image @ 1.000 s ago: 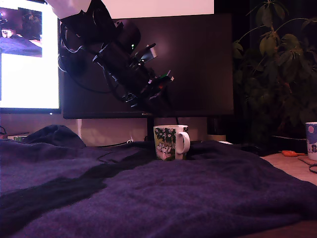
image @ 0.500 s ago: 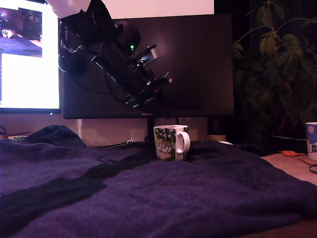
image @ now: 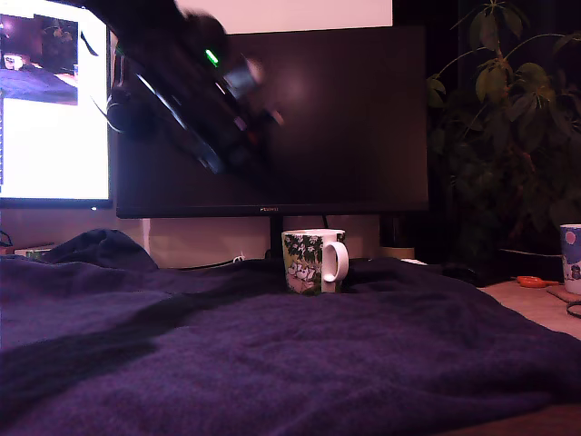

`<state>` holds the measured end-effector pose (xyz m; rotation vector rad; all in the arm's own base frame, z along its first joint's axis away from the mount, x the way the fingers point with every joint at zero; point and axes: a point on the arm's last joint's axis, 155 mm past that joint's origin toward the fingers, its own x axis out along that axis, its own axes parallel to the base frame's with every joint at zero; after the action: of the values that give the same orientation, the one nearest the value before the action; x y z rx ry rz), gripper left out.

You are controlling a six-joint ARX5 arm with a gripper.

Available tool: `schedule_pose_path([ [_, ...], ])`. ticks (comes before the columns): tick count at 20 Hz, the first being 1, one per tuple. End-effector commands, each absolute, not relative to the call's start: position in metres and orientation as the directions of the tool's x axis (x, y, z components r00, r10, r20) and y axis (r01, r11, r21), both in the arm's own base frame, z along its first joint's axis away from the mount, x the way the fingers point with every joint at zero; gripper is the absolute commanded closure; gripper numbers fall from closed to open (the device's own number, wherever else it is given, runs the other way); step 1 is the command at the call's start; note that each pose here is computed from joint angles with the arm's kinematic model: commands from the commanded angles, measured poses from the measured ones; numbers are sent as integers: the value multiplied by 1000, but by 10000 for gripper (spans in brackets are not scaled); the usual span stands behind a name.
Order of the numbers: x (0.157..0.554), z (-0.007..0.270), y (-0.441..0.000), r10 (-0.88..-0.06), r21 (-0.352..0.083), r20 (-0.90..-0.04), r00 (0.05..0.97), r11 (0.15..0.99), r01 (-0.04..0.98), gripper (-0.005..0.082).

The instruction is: Pick up the coffee capsules on the table and drop them inside the coffee cup

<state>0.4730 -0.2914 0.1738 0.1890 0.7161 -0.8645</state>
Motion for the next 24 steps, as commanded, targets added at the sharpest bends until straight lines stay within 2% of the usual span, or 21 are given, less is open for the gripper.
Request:
schedule_pose_path([
  [1, 466, 170, -282, -622, -129, -653, 433, 654, 745, 793],
  [4, 458, 165, -265, -608, -129, -656, 447, 674, 727, 793],
  [7, 450, 161, -244, -578, -108, -651, 492, 712, 694, 793],
  [11, 435, 160, -220, -568, -126, -612, 549, 756, 642, 793],
  [13, 425, 155, -208, -550, -124, -614, 567, 776, 618, 793],
  [15, 415, 151, -193, -521, -106, -616, 592, 799, 593, 793],
  [20, 397, 146, -160, -479, -119, -590, 650, 848, 517, 793],
  [24, 379, 142, -134, -434, -104, -563, 703, 881, 461, 793],
])
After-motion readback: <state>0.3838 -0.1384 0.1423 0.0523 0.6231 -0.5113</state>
